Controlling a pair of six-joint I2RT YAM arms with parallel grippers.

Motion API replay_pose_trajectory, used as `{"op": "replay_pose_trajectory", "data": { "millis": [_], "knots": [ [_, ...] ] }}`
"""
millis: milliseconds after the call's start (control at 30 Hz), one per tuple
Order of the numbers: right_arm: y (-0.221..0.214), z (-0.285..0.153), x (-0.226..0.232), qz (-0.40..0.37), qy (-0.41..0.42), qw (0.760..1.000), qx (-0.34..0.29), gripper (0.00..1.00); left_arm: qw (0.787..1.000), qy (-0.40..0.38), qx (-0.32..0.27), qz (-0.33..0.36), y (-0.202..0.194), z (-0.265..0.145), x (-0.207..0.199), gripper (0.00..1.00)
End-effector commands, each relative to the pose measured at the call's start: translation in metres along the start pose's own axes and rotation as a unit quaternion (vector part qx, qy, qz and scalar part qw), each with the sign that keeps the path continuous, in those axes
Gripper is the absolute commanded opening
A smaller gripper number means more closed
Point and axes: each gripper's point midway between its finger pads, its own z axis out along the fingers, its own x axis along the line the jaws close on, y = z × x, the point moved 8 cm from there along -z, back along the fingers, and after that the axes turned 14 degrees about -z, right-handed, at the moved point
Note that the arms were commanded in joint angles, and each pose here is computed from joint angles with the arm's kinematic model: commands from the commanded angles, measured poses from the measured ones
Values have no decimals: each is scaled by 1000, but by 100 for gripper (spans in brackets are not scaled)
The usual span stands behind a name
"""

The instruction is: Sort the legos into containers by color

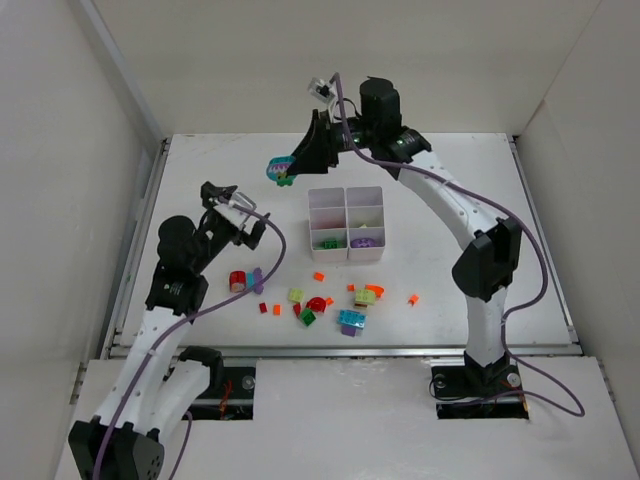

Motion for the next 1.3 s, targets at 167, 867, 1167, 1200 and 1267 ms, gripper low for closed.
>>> {"op": "replay_pose_trajectory", "data": {
  "millis": [167,867,1167,1200,1267],
  "knots": [
    [34,-11,80,-90,245,965,-19,0,963,-202,-127,128,73,36,-19,88],
    [34,-5,101,-96,250,963,-19,0,916,-338,-153,153,91,17,-54,47],
    [34,3,103,-92,245,965,-19,0,922,-337,-139,133,84,12,-56,9],
    [34,3,103,-92,245,965,-19,0,923,-332,-145,133,88,10,-56,4],
    [34,6,106,-92,245,965,-19,0,925,-328,-143,126,87,11,-55,0]
  ]
}}
